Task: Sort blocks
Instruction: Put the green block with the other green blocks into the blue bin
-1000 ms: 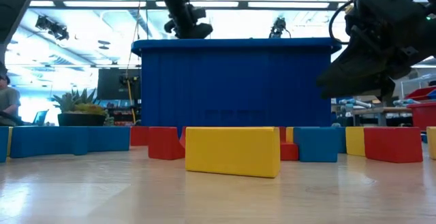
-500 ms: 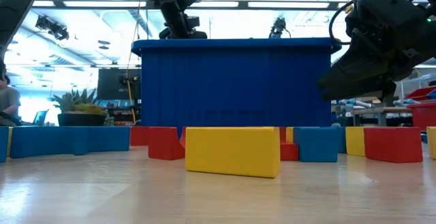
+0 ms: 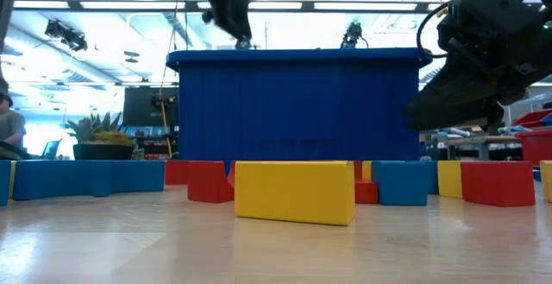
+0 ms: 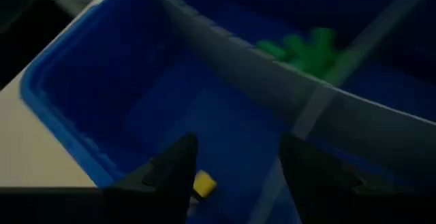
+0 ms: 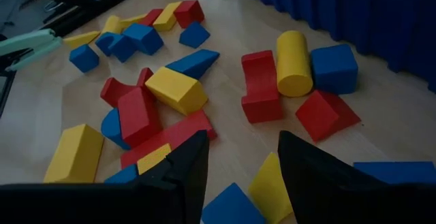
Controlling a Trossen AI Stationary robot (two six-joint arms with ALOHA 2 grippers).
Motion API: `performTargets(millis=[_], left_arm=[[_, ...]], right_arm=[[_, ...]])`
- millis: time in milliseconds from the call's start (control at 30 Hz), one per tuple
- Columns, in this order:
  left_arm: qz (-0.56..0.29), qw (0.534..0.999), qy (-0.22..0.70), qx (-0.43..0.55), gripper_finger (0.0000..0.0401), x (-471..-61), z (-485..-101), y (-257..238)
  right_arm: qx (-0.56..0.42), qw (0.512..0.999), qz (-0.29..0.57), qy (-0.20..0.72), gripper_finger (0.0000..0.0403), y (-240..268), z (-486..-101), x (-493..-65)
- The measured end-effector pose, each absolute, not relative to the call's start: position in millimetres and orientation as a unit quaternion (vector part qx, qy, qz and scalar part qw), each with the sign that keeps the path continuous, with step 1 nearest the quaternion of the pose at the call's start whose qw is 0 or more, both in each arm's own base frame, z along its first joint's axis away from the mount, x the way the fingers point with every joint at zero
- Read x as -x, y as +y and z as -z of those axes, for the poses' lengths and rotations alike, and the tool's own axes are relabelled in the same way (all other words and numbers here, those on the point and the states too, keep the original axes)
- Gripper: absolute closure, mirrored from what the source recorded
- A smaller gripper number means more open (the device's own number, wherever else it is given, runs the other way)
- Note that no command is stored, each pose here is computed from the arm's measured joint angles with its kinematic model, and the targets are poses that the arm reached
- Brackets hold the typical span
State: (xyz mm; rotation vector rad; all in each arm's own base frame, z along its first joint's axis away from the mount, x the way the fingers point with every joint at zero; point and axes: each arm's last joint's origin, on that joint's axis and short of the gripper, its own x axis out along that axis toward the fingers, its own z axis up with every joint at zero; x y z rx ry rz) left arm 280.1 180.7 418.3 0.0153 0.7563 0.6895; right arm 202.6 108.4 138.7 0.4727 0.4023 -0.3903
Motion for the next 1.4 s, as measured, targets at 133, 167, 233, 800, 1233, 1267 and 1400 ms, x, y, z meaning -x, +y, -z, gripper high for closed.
performTargets(millis=[133,167,233,800,1233,1267,1400], left_arm=[[-0.285,0.878,0.385,0.011,0.0189,-268,-430,137],[-0.277,0.878,0.391,0.02,0.0189,-265,-431,127],[-0.262,0.876,0.404,0.034,0.0189,-259,-433,107],[-0.088,0.843,0.531,0.012,0.019,-241,-406,-57],[-0.093,0.766,0.635,-0.019,0.019,-214,-306,-128],[-0.091,0.76,0.642,-0.026,0.019,-211,-296,-131],[-0.059,0.735,0.675,-0.016,0.019,-204,-261,-138]], right_arm=[[-0.232,0.933,0.187,0.2,0.024,109,-139,-203],[-0.232,0.933,0.187,0.2,0.024,109,-139,-203],[-0.232,0.933,0.187,0.2,0.024,109,-139,-203],[-0.233,0.933,0.183,0.203,0.0242,109,-138,-203],[-0.237,0.932,0.186,0.203,0.0243,106,-138,-204],[-0.239,0.931,0.185,0.203,0.0243,106,-139,-205],[-0.242,0.93,0.185,0.203,0.0245,105,-139,-206]])
